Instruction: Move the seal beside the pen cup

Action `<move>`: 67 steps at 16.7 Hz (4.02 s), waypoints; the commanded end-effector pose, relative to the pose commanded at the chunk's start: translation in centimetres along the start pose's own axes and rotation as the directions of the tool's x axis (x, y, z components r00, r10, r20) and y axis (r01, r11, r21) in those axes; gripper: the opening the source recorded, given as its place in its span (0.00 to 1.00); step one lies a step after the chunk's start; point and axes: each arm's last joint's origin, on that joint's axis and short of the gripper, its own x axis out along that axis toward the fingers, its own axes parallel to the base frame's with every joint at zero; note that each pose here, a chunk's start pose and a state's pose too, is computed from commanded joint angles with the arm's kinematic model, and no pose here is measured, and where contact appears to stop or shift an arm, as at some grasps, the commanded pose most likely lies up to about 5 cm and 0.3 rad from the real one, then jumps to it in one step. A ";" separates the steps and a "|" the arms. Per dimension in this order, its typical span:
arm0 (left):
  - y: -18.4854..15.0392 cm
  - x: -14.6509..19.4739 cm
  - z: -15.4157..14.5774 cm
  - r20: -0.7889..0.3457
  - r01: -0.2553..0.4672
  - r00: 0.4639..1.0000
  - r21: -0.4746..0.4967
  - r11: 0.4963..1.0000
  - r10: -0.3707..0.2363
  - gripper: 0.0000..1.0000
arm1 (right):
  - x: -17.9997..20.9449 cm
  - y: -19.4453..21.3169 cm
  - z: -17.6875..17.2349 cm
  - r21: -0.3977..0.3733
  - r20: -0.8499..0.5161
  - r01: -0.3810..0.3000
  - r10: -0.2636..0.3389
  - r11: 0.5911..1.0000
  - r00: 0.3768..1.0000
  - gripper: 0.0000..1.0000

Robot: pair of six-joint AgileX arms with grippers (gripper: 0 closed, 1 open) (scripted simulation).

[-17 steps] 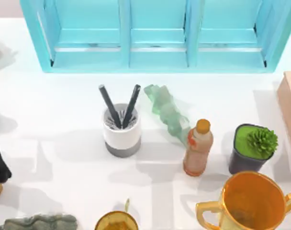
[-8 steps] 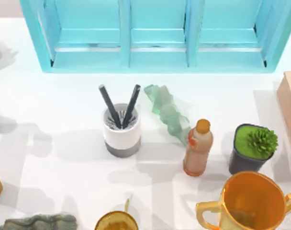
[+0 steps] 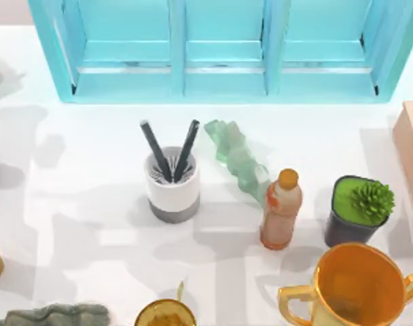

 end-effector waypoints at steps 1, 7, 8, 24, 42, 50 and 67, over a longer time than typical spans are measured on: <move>0.5 1.0 1.4 -0.071 0.007 0.997 0.001 1.000 -0.007 1.00 | 0.0 0.0 0.0 0.000 0.000 0.000 0.000 1.000 1.000 1.00; 3.1 7.5 7.1 -0.362 0.049 0.931 -0.004 0.999 -0.047 1.00 | 0.0 0.0 0.0 0.000 0.000 0.000 0.000 1.000 1.000 1.00; 3.4 8.2 7.6 -0.386 0.054 0.921 -0.005 0.999 -0.052 1.00 | 0.0 0.0 0.0 0.000 0.000 0.000 0.000 1.000 1.000 1.00; 3.7 16.2 5.7 -0.423 0.062 0.904 -0.009 0.998 -0.059 1.00 | 0.0 0.0 0.0 0.000 0.000 0.000 0.000 1.000 1.000 1.00; 3.4 18.6 4.1 -0.433 0.064 0.899 -0.009 0.998 -0.062 0.17 | 0.0 0.0 0.0 0.000 0.000 0.000 0.000 1.000 1.000 1.00; 3.4 18.6 4.1 -0.433 0.064 0.899 -0.009 0.998 -0.062 0.00 | 0.0 0.0 0.0 0.000 0.000 0.000 0.000 1.000 1.000 1.00; -9.7 5.3 10.3 -0.433 0.065 0.899 -0.006 0.998 -0.061 0.00 | 0.0 0.0 0.0 0.000 0.000 0.000 0.000 1.000 1.000 1.00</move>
